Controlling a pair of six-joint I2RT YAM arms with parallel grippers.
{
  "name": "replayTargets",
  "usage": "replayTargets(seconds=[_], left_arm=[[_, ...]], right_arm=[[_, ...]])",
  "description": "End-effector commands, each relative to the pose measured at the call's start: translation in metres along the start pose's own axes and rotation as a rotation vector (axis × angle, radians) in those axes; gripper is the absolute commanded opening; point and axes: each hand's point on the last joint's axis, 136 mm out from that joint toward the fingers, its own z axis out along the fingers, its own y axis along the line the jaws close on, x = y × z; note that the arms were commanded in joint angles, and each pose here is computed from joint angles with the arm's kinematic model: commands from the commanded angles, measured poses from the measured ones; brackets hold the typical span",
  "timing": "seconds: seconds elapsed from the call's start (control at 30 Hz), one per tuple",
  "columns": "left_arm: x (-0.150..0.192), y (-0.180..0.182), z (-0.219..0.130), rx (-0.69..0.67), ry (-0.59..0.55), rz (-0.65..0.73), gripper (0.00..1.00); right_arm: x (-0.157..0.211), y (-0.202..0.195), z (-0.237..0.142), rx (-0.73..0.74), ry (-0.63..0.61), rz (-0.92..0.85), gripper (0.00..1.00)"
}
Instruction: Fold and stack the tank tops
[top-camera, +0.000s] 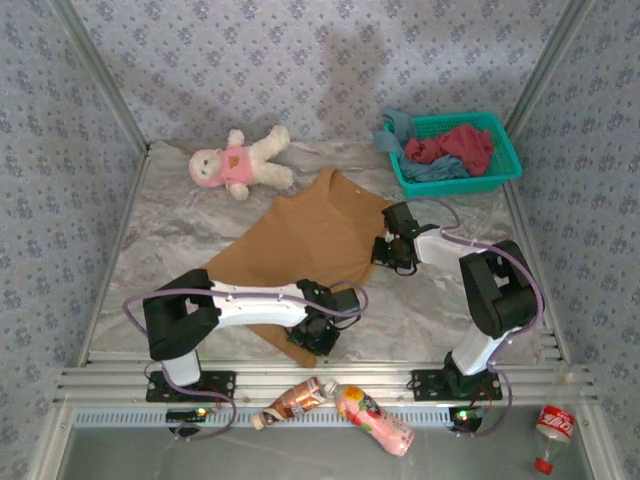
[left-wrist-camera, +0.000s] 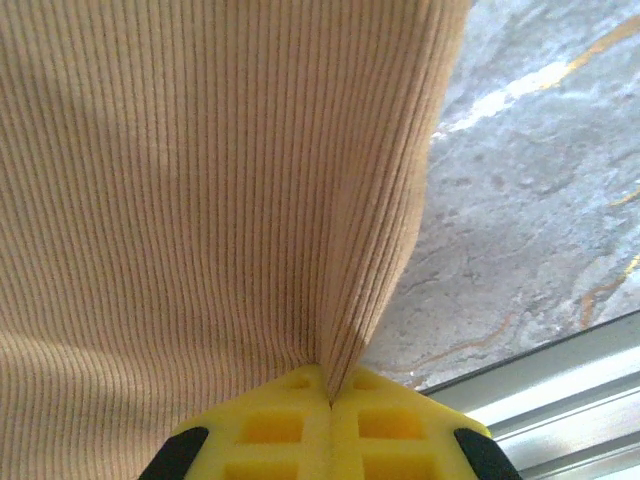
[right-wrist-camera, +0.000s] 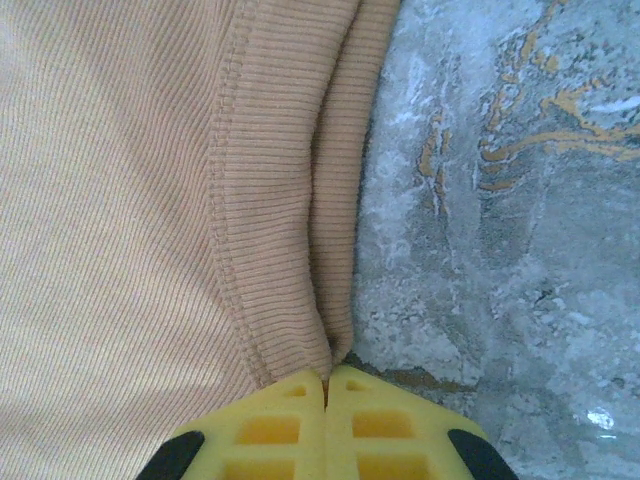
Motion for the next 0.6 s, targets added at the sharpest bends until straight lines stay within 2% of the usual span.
replayTargets(seconds=[0.0,0.3,0.5,0.57], left_arm=[[-0.003,-0.003,-0.023,0.041,-0.012,0.004,0.00],[-0.019,0.010,-0.060,0.172,-0.032,-0.045,0.00],[-0.024,0.034,-0.075,0.233,-0.024,-0.098,0.00],[-0.024,0.045,-0.075,0.228,-0.012,-0.113,0.00]], right_arm=[[-0.011,0.009,-0.013,-0.025,-0.021,0.011,0.05],[-0.034,0.030,-0.029,-0.053,-0.031,-0.004,0.05],[-0.040,0.047,-0.023,-0.064,0.034,-0.047,0.07],[-0.054,0.060,-0.025,-0.082,0.014,-0.059,0.07]])
